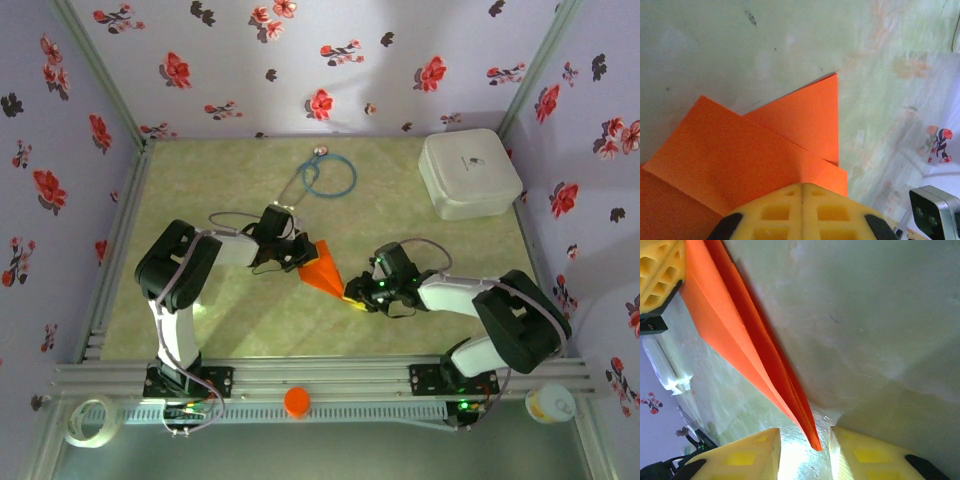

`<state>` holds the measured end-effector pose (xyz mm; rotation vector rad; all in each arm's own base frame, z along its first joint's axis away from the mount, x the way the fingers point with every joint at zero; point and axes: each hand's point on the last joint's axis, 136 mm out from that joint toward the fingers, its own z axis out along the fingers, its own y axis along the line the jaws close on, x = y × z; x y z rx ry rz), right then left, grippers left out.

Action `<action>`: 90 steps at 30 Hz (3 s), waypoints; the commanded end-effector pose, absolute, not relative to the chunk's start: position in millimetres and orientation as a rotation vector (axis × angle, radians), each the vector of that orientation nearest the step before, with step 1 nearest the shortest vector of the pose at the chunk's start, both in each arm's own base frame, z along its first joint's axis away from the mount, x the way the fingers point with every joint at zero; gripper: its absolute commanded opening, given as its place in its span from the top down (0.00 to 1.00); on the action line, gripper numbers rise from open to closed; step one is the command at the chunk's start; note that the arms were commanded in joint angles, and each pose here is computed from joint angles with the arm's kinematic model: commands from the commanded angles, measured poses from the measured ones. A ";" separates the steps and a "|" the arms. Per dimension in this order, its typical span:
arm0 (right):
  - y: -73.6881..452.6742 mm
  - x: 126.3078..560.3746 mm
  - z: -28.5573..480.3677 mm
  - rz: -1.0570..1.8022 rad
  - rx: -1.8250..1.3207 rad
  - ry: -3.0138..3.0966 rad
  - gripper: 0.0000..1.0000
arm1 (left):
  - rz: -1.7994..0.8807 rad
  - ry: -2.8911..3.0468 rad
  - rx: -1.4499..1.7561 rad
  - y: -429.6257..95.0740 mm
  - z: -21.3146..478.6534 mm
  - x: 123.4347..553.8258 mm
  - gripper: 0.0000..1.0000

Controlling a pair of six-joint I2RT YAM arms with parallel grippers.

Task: Fold a paper plane with a square sheet of paper (pick it up from the middle)
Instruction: Fourth fold the wing at the center of the table, then turn over the paper at the center of the table.

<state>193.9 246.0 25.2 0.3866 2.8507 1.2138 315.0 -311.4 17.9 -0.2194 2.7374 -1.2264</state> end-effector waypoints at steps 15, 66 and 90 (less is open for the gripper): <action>263.3 218.1 45.2 1.362 0.341 2.694 0.68 | -1.137 2.829 -0.306 -295.5 -3.6 303.3 1.00; 206.7 228.8 123.8 0.576 -0.246 2.459 0.99 | -0.765 2.189 0.200 -228.9 185.3 290.8 0.50; 218.5 226.5 105.3 -0.623 -0.782 2.273 0.98 | -0.615 2.087 -0.044 -146.8 194.0 283.6 0.00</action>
